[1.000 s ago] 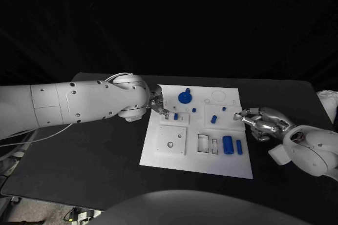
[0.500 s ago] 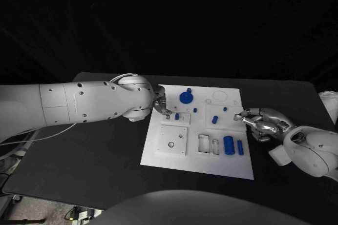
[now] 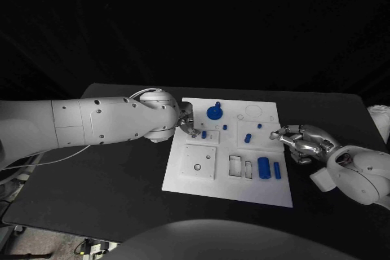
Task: Assemble the parts on the task board
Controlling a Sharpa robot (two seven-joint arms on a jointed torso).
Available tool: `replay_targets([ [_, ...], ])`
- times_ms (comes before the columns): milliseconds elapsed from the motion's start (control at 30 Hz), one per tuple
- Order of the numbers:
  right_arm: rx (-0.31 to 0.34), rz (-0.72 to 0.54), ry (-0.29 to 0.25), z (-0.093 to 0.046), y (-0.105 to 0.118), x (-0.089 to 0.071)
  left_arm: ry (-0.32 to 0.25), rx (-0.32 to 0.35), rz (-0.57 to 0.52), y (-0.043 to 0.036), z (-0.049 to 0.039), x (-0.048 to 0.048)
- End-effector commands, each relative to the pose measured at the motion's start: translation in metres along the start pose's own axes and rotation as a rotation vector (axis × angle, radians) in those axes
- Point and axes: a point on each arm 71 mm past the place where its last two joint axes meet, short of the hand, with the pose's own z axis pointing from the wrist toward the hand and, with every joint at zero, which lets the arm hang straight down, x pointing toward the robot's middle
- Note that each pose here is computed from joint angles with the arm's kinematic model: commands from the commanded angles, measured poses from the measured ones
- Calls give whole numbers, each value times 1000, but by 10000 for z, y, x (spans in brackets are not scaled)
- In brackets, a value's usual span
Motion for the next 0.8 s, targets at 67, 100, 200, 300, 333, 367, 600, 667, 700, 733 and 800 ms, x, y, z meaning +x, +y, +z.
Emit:
replay_targets([
  [67,-6,-3,22,1,1,25,-1,21,16,-30,10,5],
  [100,-5,-3,22,0,0,25,1,20,18,-29,12,9],
  [200,-4,-3,23,-1,-2,25,4,17,21,-25,19,17],
  [300,-3,-2,23,-4,-5,25,3,14,23,-18,23,20],
  [333,-3,-2,23,-4,-6,24,3,13,23,-15,25,20],
  [367,-2,-2,23,-5,-7,24,2,12,23,-12,26,19],
  [600,-1,-2,25,-6,-9,26,5,3,29,6,31,20],
  [667,-1,-2,25,-6,-10,27,7,0,31,11,33,20],
  [700,0,-2,25,-5,-10,28,8,-1,32,14,34,20],
  [733,0,-2,25,-5,-10,28,8,-2,33,16,34,20],
  [800,0,-1,25,-5,-12,27,9,-6,33,24,37,18],
])
